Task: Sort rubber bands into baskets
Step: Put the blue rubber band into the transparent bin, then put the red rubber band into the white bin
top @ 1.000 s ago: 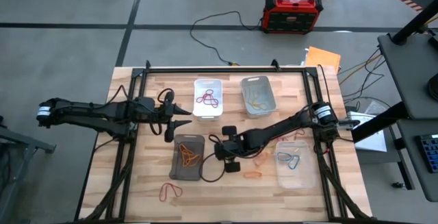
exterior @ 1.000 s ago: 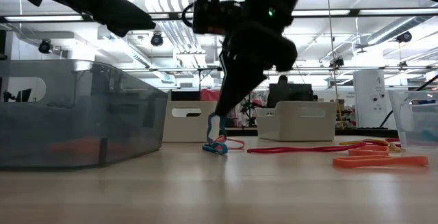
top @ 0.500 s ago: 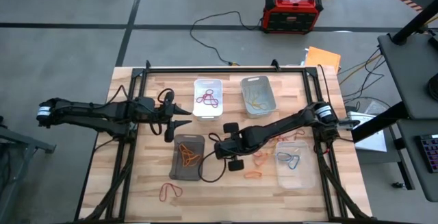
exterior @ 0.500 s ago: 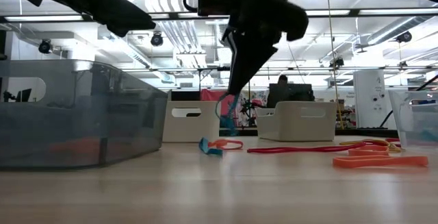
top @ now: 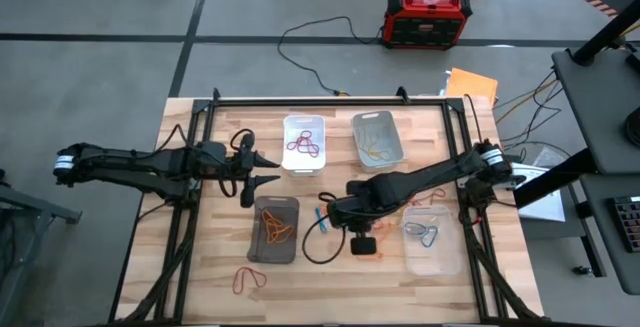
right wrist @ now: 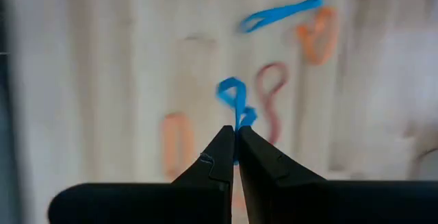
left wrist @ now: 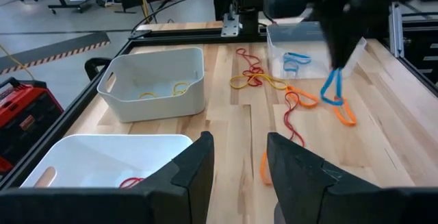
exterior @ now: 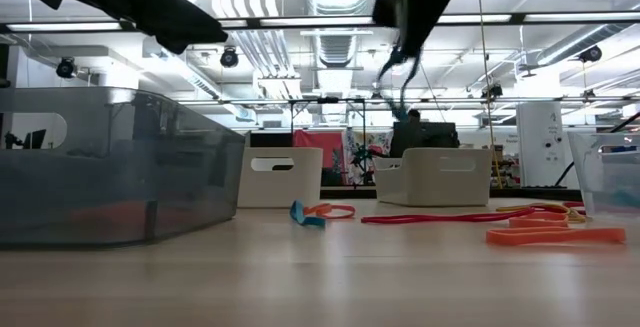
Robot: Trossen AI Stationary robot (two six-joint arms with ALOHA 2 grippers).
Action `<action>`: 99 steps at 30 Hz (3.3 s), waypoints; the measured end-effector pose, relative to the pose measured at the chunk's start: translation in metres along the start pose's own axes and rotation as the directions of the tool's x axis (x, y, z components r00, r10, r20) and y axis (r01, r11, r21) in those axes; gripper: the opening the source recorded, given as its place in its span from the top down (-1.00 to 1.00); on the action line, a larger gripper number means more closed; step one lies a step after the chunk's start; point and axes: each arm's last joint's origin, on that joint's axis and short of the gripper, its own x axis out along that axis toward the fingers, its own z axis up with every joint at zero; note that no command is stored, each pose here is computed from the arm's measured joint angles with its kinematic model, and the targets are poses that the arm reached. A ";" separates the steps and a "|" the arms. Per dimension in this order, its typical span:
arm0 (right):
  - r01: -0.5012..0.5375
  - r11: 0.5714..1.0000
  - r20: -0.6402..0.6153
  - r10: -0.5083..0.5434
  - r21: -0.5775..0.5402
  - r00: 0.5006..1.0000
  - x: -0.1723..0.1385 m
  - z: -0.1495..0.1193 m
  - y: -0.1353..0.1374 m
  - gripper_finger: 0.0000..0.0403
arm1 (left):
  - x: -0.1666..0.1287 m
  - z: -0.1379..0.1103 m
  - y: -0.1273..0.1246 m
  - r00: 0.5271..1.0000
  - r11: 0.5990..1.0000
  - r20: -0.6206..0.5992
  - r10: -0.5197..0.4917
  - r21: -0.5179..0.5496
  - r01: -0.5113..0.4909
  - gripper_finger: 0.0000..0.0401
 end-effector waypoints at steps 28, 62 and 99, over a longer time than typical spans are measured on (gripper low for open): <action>-0.056 0.851 -0.062 0.103 0.522 0.993 -0.075 -0.135 0.000 0.96 | 0.000 0.000 0.000 1.000 1.000 0.004 0.000 0.000 0.000 0.40; 0.120 0.670 -0.260 0.112 0.732 0.959 -0.021 -0.205 -0.019 0.78 | 0.000 0.000 0.000 1.000 1.000 0.003 0.001 0.003 -0.001 0.40; -0.084 0.763 0.188 -0.051 0.641 0.981 -0.057 -0.161 -0.011 0.41 | 0.008 -0.003 -0.001 1.000 1.000 -0.028 0.000 0.002 0.000 0.40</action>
